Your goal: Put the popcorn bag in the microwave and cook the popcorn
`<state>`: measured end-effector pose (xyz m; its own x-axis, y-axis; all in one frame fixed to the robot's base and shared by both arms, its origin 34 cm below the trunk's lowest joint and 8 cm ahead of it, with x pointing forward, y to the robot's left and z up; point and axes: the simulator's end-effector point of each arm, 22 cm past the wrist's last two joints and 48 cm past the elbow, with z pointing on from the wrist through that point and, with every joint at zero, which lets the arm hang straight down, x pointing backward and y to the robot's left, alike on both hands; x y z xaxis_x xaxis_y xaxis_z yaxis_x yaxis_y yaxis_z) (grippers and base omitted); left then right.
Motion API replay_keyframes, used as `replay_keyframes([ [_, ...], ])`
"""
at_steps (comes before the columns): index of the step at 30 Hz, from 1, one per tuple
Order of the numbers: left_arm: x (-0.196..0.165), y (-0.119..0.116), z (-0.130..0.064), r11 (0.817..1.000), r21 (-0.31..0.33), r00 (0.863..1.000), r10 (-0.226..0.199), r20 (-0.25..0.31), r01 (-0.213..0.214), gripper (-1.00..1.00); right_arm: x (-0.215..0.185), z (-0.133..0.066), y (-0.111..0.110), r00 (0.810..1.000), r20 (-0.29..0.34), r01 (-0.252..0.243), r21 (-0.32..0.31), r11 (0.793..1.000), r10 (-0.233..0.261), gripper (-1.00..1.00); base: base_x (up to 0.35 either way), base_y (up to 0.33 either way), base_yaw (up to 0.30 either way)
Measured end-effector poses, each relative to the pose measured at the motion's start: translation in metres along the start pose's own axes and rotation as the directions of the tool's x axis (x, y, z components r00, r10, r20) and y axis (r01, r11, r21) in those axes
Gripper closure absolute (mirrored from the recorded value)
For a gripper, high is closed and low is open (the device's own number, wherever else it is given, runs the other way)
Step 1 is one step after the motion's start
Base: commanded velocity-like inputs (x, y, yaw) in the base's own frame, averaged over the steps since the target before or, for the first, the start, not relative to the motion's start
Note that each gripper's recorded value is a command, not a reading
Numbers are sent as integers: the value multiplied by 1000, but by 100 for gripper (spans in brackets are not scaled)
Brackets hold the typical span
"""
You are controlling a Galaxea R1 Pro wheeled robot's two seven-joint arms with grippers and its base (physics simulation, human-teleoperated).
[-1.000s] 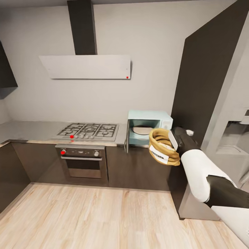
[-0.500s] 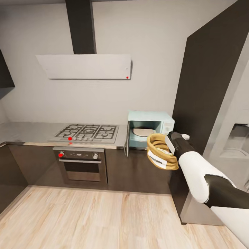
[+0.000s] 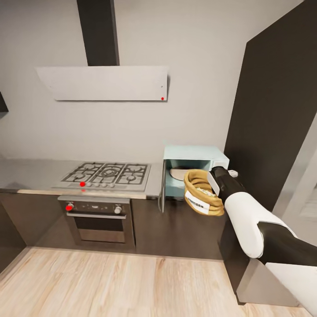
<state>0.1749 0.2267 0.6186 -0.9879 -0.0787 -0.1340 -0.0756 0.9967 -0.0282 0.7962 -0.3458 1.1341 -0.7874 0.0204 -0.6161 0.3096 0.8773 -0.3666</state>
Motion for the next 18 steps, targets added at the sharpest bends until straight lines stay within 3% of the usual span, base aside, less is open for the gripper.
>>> replay_keyframes([
  [4,1,0,0,1000,0,1000,1,-1,-1,-100,0,0,0,1000,0,1,-1,1000,-1,100,267,0,0],
  [18,3,-1,0,1000,3,1000,6,-2,-6,-100,0,1,0,1000,0,0,-2,1000,0,100,22,0,0],
])
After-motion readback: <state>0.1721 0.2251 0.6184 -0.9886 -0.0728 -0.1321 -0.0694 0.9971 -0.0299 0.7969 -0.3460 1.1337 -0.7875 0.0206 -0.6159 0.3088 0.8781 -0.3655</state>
